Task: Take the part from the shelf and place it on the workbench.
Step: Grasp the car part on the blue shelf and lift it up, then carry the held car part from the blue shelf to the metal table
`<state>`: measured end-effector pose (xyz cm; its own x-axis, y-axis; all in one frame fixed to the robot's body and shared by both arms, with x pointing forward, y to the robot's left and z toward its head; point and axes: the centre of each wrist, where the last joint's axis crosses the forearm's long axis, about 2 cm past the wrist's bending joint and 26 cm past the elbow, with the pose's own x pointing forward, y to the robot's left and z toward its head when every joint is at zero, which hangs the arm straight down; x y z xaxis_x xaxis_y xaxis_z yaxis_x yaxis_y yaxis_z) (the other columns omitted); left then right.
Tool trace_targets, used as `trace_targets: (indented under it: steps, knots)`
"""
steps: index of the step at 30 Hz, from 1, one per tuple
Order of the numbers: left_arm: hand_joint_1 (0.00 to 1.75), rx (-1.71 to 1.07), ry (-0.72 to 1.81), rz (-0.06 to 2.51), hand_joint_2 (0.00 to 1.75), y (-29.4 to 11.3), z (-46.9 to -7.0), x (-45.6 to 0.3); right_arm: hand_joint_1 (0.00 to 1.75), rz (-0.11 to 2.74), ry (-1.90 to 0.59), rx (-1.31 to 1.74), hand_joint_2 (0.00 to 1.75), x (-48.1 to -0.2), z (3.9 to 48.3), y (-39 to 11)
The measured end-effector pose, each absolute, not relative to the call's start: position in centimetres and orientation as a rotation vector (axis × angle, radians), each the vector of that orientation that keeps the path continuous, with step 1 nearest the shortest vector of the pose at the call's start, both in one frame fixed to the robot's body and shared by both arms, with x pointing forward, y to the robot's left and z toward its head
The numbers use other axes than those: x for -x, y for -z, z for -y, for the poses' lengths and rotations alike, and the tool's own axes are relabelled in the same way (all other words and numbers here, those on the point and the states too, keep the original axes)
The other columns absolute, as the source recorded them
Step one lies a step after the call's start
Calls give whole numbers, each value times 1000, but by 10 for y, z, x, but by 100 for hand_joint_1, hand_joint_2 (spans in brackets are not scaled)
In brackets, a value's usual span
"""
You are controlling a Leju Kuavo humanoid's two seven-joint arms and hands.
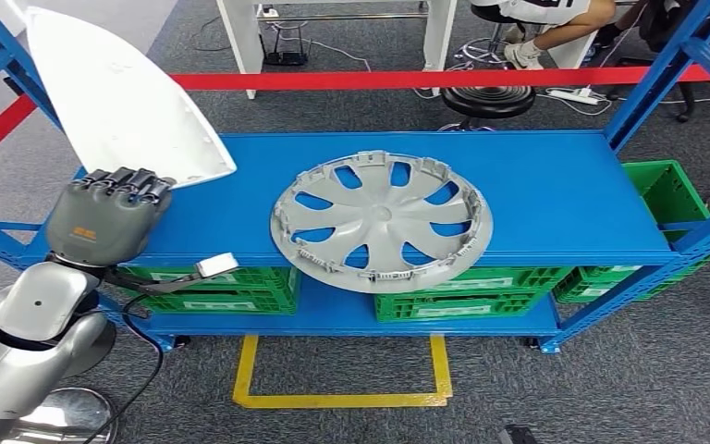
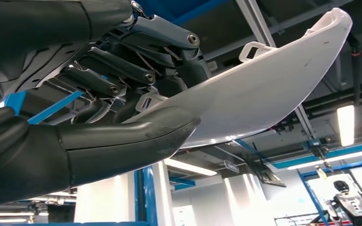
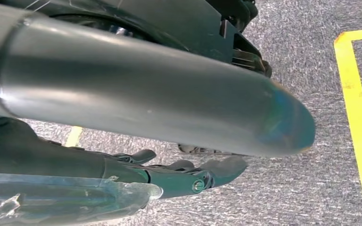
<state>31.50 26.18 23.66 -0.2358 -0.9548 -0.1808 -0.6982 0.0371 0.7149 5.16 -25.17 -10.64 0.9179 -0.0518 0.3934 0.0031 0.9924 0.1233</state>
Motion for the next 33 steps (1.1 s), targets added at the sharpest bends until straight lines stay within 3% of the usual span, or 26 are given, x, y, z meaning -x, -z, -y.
trace_targets:
  steps: [9, 22, 33]
  knots:
    - [159, -1654, 1021, 1973, 175, -238, -260, -315, 0, 412, 31, -122, 0, -52, 252, 106]
    - [159, -1249, 1019, 1913, 175, -238, -245, -302, 0, 458, 81, -129, 0, -53, 252, 108]
    - [159, -1132, 962, 1816, 175, -227, -283, -260, 0, 492, 74, -136, 0, -74, 259, 106]
